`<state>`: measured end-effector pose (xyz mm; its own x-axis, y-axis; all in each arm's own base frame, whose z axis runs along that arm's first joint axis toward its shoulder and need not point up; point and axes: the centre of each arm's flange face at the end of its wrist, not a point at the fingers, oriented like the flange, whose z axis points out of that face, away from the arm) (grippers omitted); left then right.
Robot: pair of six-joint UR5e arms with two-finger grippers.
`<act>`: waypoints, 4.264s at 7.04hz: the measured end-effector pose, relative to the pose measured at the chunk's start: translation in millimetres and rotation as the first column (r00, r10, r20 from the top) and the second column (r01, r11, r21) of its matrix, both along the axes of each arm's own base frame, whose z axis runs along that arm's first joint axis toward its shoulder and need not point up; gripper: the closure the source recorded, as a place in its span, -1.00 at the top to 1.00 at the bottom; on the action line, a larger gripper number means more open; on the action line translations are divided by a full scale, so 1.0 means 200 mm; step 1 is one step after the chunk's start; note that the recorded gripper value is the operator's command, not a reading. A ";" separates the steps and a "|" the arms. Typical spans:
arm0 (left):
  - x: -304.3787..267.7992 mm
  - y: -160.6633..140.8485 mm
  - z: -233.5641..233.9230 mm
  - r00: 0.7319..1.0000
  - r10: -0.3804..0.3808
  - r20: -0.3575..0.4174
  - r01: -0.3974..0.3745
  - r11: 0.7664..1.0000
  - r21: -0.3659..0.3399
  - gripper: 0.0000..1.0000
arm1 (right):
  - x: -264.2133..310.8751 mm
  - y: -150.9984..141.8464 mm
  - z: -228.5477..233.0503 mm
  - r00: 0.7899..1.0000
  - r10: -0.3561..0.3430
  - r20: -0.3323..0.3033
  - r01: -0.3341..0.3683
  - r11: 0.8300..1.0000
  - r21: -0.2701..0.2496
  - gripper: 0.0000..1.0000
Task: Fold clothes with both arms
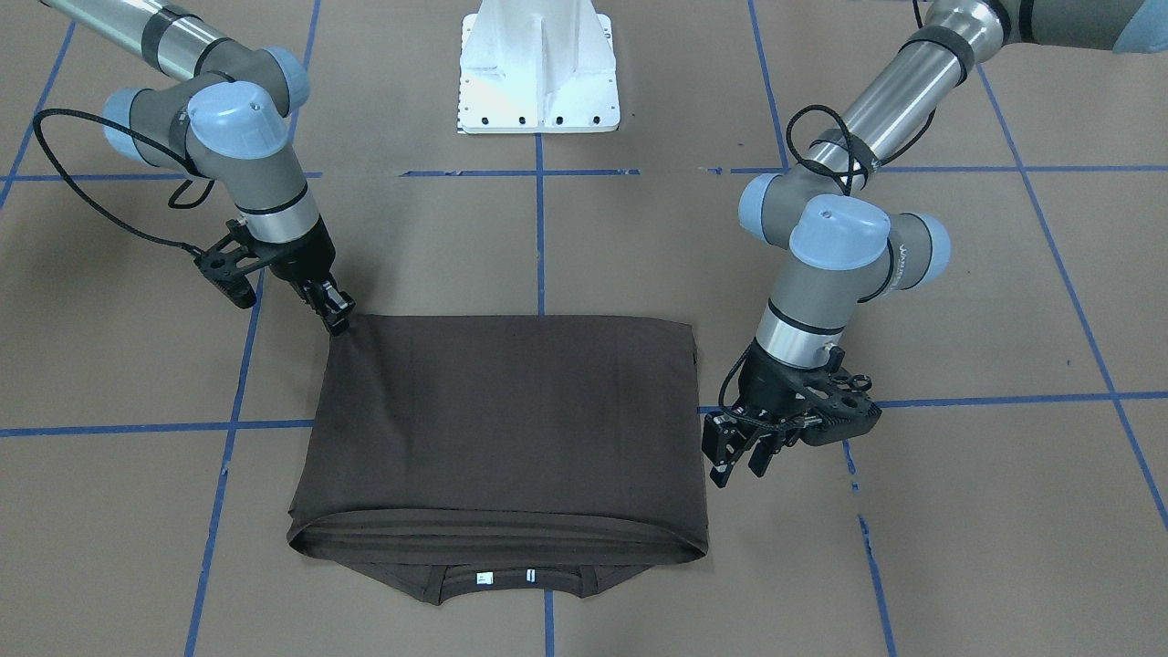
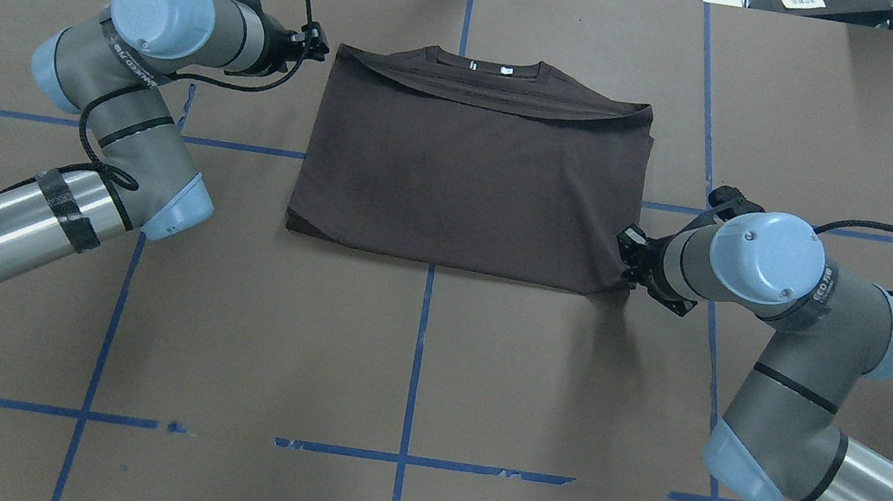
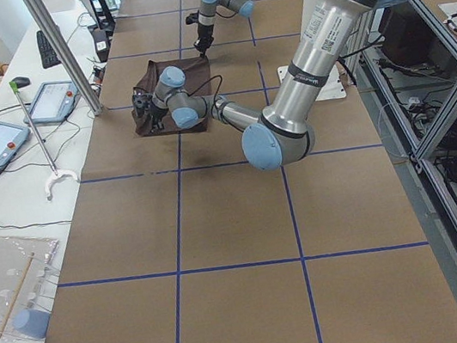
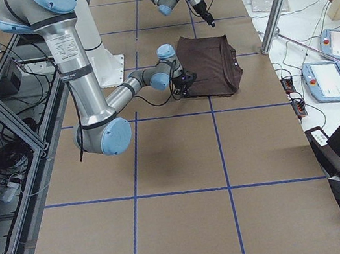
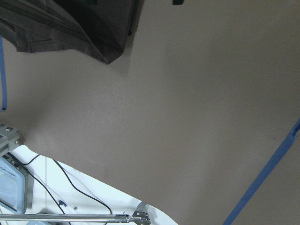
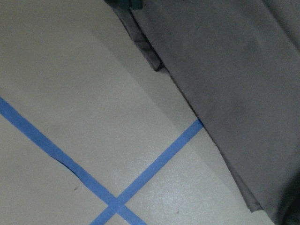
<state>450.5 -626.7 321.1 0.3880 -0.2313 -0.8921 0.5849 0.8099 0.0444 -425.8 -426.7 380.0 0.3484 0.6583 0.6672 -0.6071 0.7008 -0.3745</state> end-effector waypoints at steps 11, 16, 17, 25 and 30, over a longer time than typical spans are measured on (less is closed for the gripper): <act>-0.12 0.78 -0.38 0.907 0.228 -0.354 -0.291 0.947 -0.134 0.11 | 0.22 1.04 -0.29 0.931 -0.343 0.124 0.335 0.939 0.076 1.00; 0.40 1.25 -0.25 0.951 0.242 -0.194 -0.284 0.931 -0.229 -0.05 | 0.42 0.57 -0.34 0.983 -0.117 0.138 0.103 0.989 0.103 1.00; 0.42 1.24 -0.24 0.953 0.240 -0.184 -0.278 0.933 -0.229 -0.10 | 0.42 0.56 -0.34 0.984 -0.114 0.137 0.100 0.990 0.102 1.00; 0.38 1.02 -0.25 0.973 0.175 -0.150 -0.203 0.960 -0.195 -1.00 | 0.42 0.56 -0.32 0.985 -0.109 0.133 0.097 0.991 0.096 1.00; 0.30 -0.01 -0.27 0.996 0.005 -0.087 -0.016 0.992 -0.123 0.03 | 0.22 0.50 -0.45 0.977 -0.125 0.172 0.105 0.987 0.120 1.00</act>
